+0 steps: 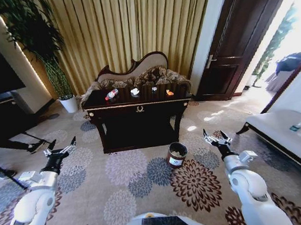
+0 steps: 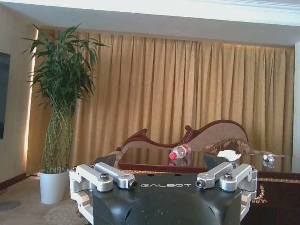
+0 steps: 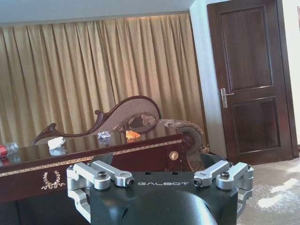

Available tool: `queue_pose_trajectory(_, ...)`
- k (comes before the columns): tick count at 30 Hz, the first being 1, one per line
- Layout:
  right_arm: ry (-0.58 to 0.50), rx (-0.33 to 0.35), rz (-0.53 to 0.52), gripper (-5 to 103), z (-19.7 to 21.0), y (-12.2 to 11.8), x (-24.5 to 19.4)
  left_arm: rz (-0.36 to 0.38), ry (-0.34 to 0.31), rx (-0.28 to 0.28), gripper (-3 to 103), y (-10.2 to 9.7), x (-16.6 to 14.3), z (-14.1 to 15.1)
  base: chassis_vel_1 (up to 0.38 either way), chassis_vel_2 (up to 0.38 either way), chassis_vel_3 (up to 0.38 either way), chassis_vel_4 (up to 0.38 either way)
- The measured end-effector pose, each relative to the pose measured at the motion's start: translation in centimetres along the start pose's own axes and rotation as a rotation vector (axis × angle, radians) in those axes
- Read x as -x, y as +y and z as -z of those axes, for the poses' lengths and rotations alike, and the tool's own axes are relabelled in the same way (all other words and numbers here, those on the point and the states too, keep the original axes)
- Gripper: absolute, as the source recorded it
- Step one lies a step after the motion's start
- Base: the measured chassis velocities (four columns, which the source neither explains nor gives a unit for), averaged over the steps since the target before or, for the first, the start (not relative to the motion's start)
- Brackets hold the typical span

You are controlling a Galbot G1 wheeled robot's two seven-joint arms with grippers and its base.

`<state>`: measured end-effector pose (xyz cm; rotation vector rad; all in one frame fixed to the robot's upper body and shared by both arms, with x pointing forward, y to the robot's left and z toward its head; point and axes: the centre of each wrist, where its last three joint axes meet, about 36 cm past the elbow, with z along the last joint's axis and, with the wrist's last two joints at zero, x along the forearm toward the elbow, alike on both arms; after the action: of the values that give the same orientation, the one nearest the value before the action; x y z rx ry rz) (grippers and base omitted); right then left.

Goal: Move to the front of the table and place the trash on the table into the trash bin.

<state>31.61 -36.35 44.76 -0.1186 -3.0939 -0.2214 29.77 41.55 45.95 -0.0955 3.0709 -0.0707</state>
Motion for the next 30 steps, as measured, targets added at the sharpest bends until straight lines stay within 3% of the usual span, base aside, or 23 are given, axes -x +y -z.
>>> queue_pose_trajectory(30, 0.014, 0.019, 0.022, 100, -0.70, 0.47, -0.11, -0.002, -0.001, -0.004, 100, 0.02, 0.04, -0.07, -0.173, 0.176, 0.171, -0.173)
